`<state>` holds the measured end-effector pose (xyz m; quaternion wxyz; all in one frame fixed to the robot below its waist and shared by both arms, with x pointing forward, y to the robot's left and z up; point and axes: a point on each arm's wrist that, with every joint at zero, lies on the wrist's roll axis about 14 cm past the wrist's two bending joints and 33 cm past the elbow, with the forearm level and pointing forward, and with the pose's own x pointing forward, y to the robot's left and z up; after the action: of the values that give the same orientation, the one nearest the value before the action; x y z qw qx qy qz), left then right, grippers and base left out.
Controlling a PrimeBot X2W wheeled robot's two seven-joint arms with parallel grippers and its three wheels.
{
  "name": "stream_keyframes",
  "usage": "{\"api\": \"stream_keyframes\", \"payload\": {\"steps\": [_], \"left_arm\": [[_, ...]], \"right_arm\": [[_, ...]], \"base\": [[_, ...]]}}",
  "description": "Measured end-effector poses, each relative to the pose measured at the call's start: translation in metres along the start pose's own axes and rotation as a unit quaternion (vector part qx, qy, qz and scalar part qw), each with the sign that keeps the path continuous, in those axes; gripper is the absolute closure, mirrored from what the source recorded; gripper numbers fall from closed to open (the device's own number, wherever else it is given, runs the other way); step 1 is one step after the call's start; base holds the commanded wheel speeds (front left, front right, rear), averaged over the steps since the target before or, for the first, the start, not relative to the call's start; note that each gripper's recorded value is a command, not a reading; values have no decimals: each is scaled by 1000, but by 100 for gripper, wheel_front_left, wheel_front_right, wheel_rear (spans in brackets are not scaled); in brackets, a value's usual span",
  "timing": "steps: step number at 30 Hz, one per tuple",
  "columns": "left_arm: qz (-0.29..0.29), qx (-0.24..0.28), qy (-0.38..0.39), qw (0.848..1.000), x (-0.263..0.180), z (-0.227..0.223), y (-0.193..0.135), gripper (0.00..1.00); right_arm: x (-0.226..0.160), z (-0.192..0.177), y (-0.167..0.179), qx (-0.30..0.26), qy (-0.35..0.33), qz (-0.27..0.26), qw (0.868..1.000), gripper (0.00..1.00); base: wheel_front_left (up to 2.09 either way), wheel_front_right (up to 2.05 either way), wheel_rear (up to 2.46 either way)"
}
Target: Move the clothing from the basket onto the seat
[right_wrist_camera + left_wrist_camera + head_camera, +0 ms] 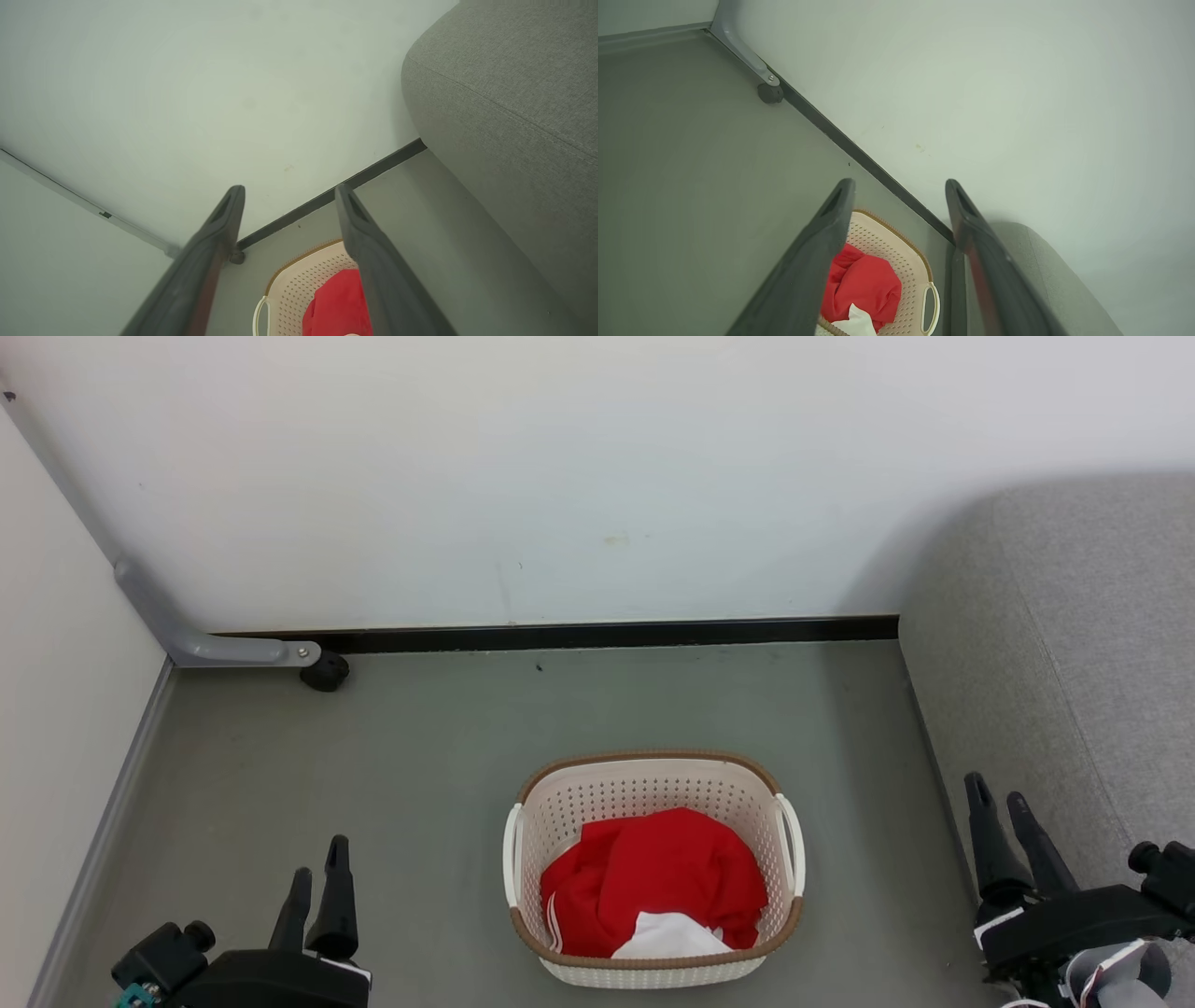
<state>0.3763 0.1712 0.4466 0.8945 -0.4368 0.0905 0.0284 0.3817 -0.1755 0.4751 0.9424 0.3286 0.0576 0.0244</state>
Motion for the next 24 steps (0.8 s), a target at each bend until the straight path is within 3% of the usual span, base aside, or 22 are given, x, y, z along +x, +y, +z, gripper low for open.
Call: {"api": "stream_keyframes", "payload": {"steps": [11,24], "left_arm": [[-19,103,1,995,2,-3,-7,0],[-36,214,2,976,1,-7,-8,0]], "right_arm": [[-2,-13,6,-110,19,25,993,0],[-2,-20,9,-217,29,50,974,0]], "base": [[0,0,0],[0,0,0]]}}
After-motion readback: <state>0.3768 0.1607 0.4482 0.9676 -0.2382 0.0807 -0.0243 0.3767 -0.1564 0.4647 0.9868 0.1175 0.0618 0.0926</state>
